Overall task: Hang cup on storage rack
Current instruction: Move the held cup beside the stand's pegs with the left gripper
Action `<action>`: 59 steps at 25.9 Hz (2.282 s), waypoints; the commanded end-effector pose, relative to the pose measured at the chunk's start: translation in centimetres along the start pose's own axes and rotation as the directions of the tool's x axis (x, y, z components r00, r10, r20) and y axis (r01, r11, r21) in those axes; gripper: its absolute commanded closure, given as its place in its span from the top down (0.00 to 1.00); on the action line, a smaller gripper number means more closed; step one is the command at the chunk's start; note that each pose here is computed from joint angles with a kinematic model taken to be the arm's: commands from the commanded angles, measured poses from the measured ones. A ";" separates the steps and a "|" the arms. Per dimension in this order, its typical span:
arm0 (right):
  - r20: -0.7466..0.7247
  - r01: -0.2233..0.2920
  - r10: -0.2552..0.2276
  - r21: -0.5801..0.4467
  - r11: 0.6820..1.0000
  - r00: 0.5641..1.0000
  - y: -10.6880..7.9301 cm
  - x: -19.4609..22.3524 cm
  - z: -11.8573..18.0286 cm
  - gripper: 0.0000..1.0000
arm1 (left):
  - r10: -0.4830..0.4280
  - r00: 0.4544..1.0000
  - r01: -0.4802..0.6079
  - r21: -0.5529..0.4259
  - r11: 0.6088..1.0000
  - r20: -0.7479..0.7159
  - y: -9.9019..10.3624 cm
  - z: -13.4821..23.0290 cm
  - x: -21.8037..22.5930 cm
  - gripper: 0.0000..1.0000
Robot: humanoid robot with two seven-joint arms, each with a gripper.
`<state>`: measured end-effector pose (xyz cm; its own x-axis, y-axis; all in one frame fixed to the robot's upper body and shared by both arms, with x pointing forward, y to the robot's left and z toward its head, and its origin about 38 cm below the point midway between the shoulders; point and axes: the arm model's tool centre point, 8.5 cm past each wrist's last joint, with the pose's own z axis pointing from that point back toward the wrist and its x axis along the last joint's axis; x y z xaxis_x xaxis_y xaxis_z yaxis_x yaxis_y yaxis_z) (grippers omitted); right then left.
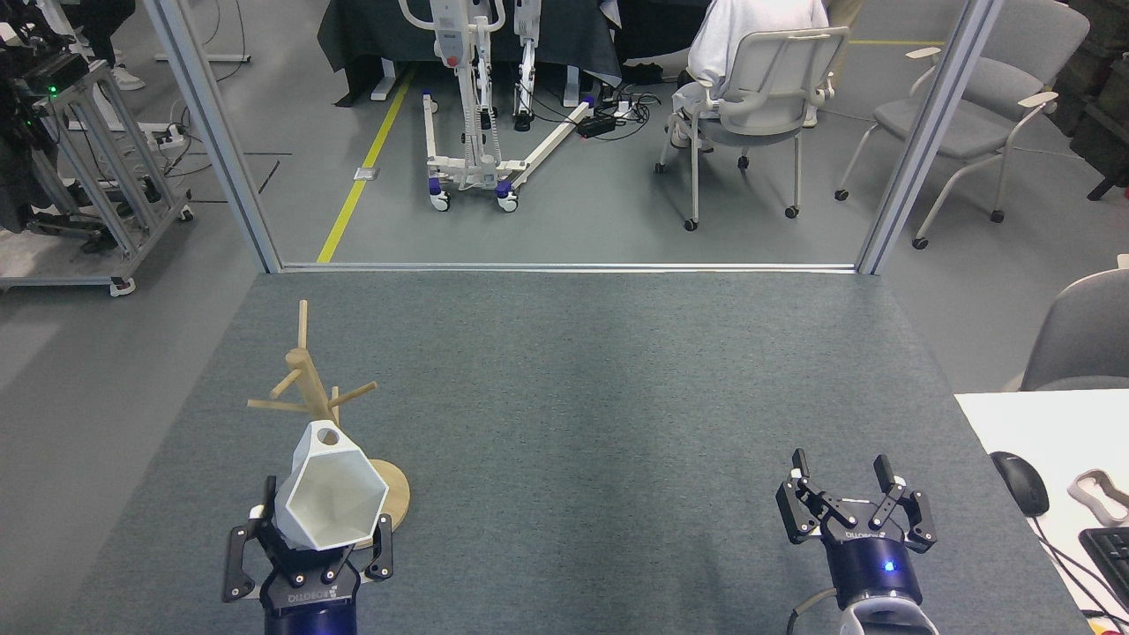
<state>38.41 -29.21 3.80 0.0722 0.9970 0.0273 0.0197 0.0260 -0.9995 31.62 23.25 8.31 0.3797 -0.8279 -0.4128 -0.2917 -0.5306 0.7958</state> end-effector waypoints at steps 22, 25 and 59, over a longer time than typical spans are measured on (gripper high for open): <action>0.005 -0.002 0.002 0.005 1.000 1.000 0.1 0.0 0.1 1.00 | -0.035 0.999 0.036 -0.006 0.999 0.015 -1.0 -0.1 -0.4 0.12; 0.005 -0.002 0.002 0.008 1.000 1.000 0.3 0.0 0.2 1.00 | -0.037 0.999 0.037 -0.004 0.999 0.013 -1.1 -0.4 -0.3 0.12; 0.026 -0.004 0.004 0.012 1.000 1.000 0.4 0.9 0.2 1.00 | -0.081 0.995 0.074 -0.107 0.991 -0.058 -5.1 -3.1 -2.8 0.11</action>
<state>38.26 -28.25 3.37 0.0474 0.9986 0.0250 0.0070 0.0247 -0.9997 34.58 28.32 6.83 0.4509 -0.7782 -0.4371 -0.1745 -0.5571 0.8119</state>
